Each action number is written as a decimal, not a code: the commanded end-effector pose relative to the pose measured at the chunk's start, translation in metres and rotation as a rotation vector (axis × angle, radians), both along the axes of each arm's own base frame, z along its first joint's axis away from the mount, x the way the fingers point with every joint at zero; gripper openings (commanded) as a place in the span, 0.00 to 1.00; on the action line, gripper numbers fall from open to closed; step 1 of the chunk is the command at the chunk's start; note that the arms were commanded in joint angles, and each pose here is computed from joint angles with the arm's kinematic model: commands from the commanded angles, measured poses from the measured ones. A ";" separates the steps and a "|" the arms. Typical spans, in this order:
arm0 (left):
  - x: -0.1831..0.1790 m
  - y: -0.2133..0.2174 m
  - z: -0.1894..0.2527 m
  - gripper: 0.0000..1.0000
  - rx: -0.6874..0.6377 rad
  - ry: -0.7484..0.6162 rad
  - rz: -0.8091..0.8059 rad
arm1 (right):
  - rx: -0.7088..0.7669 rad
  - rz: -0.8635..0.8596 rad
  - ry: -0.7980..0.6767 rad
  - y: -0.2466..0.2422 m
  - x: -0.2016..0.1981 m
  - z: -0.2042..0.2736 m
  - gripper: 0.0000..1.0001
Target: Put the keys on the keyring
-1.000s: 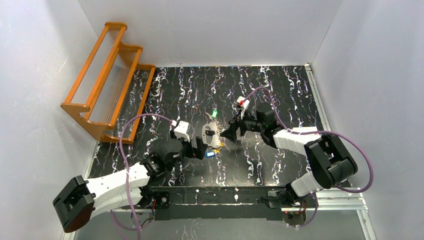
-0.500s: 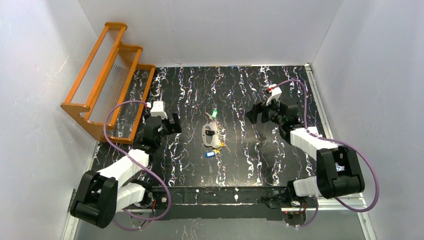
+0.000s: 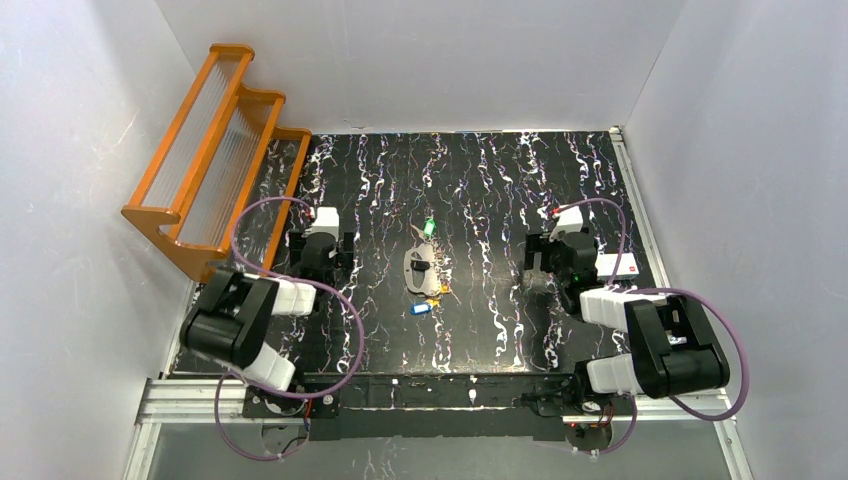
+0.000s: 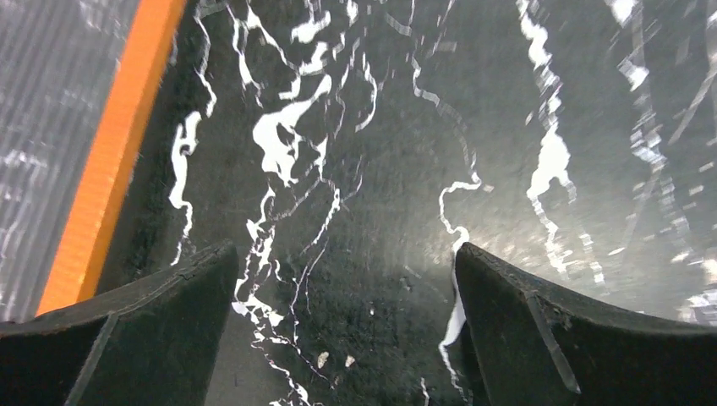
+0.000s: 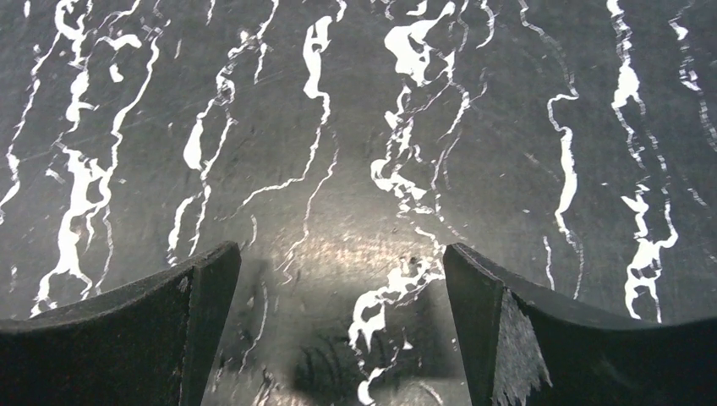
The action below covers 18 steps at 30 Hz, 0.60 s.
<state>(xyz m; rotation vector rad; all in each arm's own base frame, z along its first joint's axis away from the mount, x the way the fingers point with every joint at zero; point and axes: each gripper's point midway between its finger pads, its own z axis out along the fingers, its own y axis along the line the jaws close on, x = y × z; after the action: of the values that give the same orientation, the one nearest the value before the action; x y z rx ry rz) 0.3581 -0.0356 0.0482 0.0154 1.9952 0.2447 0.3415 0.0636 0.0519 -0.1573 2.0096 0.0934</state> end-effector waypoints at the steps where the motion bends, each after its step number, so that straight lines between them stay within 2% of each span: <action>1: 0.015 0.016 -0.009 0.99 0.094 -0.021 0.018 | -0.025 -0.063 -0.220 -0.014 0.030 0.038 0.99; 3: 0.019 0.017 -0.004 0.98 0.093 -0.057 0.003 | -0.036 -0.066 -0.249 -0.019 0.028 0.035 0.99; 7: 0.012 0.035 -0.009 0.98 -0.008 -0.113 0.049 | -0.034 -0.025 -0.311 -0.022 0.024 0.037 0.99; 11: 0.006 0.030 -0.011 0.98 -0.045 -0.172 -0.021 | -0.006 -0.058 -0.337 -0.032 0.019 0.030 0.99; 15: 0.005 0.027 -0.013 0.98 -0.045 -0.162 -0.040 | 0.013 -0.073 -0.323 -0.037 0.027 0.022 0.99; 18: 0.005 0.028 -0.013 0.98 -0.044 -0.161 -0.036 | 0.033 -0.060 -0.249 -0.038 0.032 0.011 0.99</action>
<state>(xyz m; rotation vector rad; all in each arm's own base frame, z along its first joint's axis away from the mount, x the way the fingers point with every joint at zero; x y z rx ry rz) 0.3590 -0.0044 0.0261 -0.0086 1.8824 0.1927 0.3523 0.0232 0.0380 -0.0845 1.8426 0.0200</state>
